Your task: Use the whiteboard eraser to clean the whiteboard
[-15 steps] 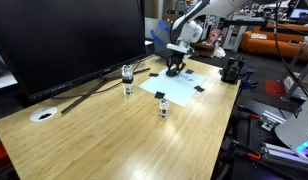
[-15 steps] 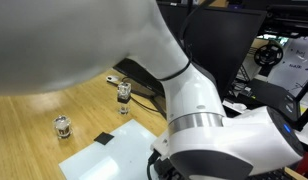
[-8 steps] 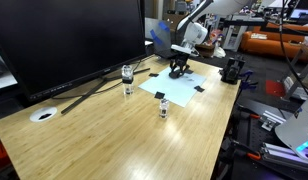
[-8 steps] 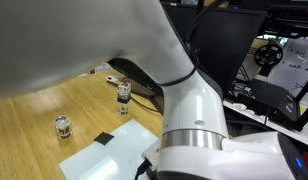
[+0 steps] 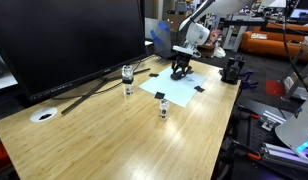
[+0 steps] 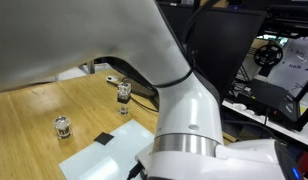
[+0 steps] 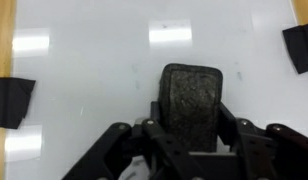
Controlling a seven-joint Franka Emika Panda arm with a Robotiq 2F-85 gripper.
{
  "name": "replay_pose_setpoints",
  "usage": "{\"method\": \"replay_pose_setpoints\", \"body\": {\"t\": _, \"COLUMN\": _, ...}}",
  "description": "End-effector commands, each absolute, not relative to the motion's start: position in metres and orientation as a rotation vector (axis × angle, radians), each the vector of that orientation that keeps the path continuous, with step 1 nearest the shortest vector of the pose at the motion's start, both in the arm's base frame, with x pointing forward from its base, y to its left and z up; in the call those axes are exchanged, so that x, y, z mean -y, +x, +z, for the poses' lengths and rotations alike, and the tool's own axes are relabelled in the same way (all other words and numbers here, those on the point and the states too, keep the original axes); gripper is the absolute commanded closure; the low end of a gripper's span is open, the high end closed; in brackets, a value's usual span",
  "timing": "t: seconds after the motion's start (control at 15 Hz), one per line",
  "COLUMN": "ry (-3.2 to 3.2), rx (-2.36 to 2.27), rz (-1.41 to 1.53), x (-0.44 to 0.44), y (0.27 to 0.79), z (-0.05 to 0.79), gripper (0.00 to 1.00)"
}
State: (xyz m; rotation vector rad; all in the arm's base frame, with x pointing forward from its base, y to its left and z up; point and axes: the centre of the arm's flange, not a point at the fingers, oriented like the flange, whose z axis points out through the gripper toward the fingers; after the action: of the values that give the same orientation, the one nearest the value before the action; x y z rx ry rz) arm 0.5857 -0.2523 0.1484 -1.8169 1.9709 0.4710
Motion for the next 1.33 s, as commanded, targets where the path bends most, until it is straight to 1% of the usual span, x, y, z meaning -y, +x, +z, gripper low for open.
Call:
{"method": "replay_pose_setpoints", "body": {"t": 0.0, "ry": -1.844, "rx": -1.983, "rz": 0.557, "x": 0.237, "y": 0.549, "z": 0.117, "gripper": 0.7}}
{"method": "replay_pose_setpoints", "body": {"t": 0.73, "ry": -1.811, "rx": -1.965, "rz": 0.599, "x": 0.225, "y": 0.527, "z": 0.111, "gripper": 0.7}}
{"method": "replay_pose_setpoints", "body": {"t": 1.27, "ry": -1.772, "rx": -2.023, "rz": 0.626, "x": 0.227, "y": 0.492, "z": 0.109, "gripper": 0.7}}
